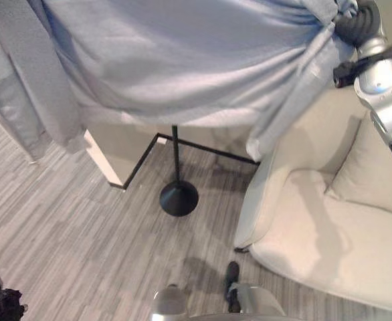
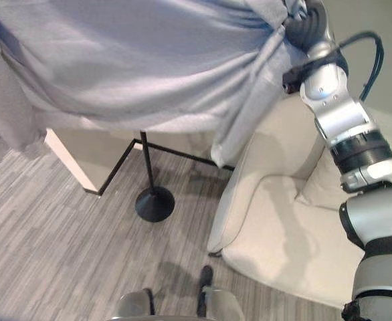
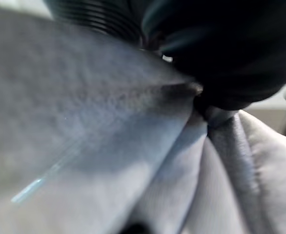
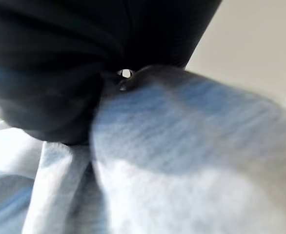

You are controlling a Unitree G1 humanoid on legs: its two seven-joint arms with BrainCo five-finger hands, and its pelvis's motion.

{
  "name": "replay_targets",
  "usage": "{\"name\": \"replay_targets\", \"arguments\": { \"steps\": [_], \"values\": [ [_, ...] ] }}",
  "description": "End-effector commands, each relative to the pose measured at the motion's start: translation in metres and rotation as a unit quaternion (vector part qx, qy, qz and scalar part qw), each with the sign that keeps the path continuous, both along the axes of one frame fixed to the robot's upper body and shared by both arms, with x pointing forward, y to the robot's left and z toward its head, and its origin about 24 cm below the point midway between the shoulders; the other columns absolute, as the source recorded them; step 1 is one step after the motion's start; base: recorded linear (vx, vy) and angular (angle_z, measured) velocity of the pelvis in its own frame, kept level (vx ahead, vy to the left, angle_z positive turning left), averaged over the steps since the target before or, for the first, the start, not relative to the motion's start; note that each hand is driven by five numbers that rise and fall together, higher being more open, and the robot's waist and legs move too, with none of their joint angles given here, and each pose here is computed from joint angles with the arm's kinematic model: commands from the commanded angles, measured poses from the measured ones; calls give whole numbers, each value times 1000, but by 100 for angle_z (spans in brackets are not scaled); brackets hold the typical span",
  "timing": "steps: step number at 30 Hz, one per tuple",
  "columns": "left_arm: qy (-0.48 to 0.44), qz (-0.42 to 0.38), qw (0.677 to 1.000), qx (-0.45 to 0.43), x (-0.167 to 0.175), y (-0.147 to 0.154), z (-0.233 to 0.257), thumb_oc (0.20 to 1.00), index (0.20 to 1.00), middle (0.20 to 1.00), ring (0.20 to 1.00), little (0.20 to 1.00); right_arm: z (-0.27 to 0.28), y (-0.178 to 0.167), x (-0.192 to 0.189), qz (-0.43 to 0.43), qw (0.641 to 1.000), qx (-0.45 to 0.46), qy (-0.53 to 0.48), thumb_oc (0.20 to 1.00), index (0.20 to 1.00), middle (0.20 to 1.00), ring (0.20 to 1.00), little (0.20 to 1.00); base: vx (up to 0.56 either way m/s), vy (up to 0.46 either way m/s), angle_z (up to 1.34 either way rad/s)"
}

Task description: Hang the clothes on the sofa on the clothes rack.

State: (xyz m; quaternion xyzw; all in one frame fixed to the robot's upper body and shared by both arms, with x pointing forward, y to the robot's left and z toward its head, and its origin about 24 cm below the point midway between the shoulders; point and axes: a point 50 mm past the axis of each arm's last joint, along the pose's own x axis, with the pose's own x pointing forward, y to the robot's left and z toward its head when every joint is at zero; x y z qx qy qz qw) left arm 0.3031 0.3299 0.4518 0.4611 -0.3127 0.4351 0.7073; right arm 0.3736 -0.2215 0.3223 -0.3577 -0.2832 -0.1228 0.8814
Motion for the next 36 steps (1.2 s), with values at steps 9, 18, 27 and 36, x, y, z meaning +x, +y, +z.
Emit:
{"name": "replay_targets", "arguments": {
  "steps": [9, 18, 27, 36],
  "values": [
    [-40, 18, 998, 35, -18, -3, 23, 200, 200, 200, 200, 200, 30, -36, -28, -46, 995, 4, -83, 200, 200, 200, 200, 200, 189, 89, 6],
    [-18, 22, 998, 47, -11, 1, 5, 200, 200, 200, 200, 200, -3, -22, -18, -19, 999, 8, -32, 200, 200, 200, 200, 200, 112, 372, -33],
    [-5, -31, 998, 52, 5, -15, -28, 200, 200, 200, 200, 200, -12, -53, -30, -64, 997, 13, -32, 200, 200, 200, 200, 200, 56, 35, 27],
    [-59, -87, 992, 68, -2, -40, -34, 200, 200, 200, 200, 200, -4, -77, -54, -101, 991, 20, -86, 200, 200, 200, 200, 200, 29, -122, 28]
  ]
}}
